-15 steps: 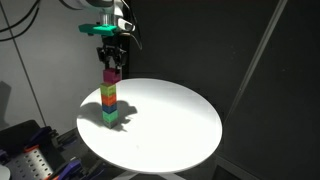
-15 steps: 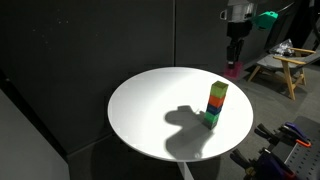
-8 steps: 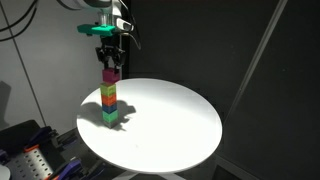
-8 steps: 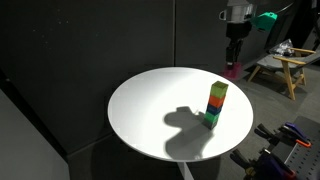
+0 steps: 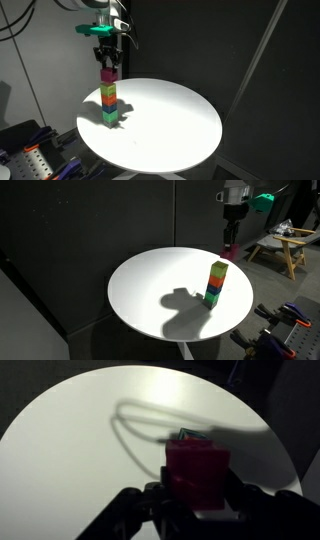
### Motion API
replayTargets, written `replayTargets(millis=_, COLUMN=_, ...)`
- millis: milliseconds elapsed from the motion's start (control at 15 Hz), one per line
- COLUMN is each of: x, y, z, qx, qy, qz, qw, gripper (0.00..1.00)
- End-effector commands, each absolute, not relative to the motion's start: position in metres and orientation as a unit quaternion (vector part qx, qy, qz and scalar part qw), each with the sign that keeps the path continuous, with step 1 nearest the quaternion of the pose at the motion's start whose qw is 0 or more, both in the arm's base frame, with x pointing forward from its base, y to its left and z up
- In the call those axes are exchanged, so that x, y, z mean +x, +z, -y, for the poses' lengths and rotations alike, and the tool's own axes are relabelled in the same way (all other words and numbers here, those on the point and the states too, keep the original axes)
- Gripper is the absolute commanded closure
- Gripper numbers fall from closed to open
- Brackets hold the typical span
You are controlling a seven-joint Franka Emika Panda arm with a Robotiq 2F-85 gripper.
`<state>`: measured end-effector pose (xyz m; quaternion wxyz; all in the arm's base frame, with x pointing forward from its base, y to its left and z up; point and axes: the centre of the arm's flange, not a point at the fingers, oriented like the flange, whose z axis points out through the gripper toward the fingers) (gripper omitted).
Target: Put the maroon toy block on top of the stacked toy blocks
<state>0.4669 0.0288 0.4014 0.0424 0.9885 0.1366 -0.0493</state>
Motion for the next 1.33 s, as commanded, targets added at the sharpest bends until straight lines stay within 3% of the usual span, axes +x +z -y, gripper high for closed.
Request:
replayTargets(millis=0, x=0.473, y=0.401, z=-0.037, qx=0.990, qy=-0.043, qz=-0.131, qw=0.041, gripper=0.72)
replayTargets(millis=1267, x=0.488, y=0.387, z=-0.064, qx=0.990, qy=-0.042, qz=-0.128, qw=0.047, gripper=0.72)
